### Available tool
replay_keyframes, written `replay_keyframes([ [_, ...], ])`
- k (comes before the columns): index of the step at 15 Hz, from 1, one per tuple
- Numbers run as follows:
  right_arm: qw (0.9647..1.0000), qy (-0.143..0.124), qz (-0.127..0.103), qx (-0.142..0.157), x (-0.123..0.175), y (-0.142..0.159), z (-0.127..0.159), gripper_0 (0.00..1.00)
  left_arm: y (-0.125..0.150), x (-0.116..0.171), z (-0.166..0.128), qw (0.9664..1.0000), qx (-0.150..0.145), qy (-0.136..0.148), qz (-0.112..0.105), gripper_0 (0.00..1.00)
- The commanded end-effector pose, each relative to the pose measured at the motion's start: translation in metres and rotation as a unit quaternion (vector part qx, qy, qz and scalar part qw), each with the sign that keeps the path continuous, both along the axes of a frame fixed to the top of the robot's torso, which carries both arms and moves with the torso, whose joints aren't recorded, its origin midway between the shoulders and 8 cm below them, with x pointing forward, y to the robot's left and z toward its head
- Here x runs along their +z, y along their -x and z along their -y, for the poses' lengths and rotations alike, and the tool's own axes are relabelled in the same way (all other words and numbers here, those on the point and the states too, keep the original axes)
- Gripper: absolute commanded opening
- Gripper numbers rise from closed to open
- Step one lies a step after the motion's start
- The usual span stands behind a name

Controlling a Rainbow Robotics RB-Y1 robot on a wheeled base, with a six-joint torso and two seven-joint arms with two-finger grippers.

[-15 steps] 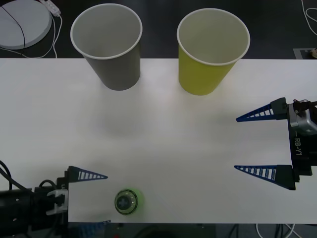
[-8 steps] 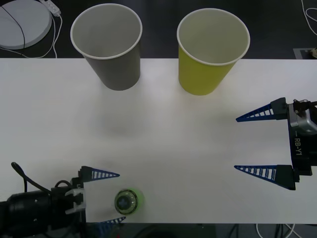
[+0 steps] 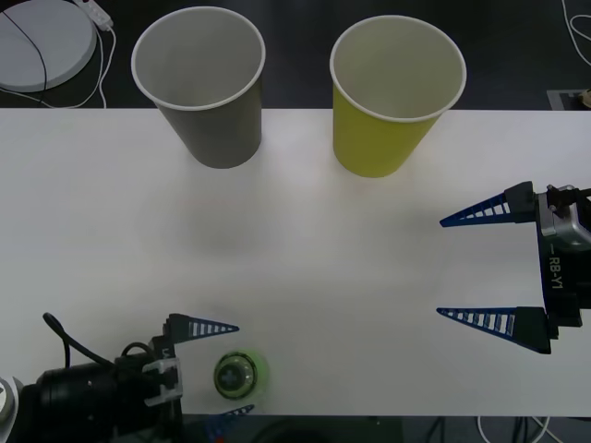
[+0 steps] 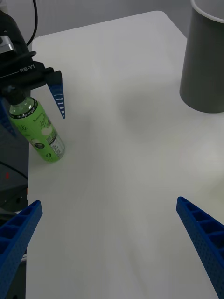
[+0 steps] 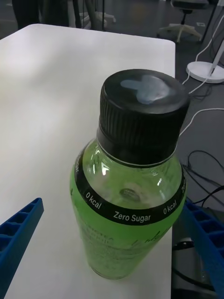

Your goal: Put the can into the green bin and the plastic bottle into the gray bin

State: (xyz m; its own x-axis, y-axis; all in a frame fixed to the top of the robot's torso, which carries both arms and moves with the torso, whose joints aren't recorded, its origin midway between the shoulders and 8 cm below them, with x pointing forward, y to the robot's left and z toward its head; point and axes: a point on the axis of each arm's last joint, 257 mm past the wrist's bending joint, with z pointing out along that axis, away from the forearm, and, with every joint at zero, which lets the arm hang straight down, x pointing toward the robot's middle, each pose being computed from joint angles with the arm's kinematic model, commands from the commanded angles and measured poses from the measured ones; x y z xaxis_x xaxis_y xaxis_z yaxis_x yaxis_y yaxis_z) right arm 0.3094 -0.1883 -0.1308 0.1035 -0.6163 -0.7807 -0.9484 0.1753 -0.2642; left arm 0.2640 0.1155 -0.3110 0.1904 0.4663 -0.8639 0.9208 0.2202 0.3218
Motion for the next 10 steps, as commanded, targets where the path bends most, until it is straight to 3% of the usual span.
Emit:
replay_keyframes([
  [1,1.0,0.0,0.0,0.0,0.0,0.0,0.0,1.0,0.0,-0.001,0.006,1.0,-0.001,0.002,0.004,1.0],
  [10,1.0,0.0,0.0,0.0,0.0,0.0,0.0,1.0,-0.001,-0.002,0.023,0.9998,0.005,0.013,0.013,1.0],
])
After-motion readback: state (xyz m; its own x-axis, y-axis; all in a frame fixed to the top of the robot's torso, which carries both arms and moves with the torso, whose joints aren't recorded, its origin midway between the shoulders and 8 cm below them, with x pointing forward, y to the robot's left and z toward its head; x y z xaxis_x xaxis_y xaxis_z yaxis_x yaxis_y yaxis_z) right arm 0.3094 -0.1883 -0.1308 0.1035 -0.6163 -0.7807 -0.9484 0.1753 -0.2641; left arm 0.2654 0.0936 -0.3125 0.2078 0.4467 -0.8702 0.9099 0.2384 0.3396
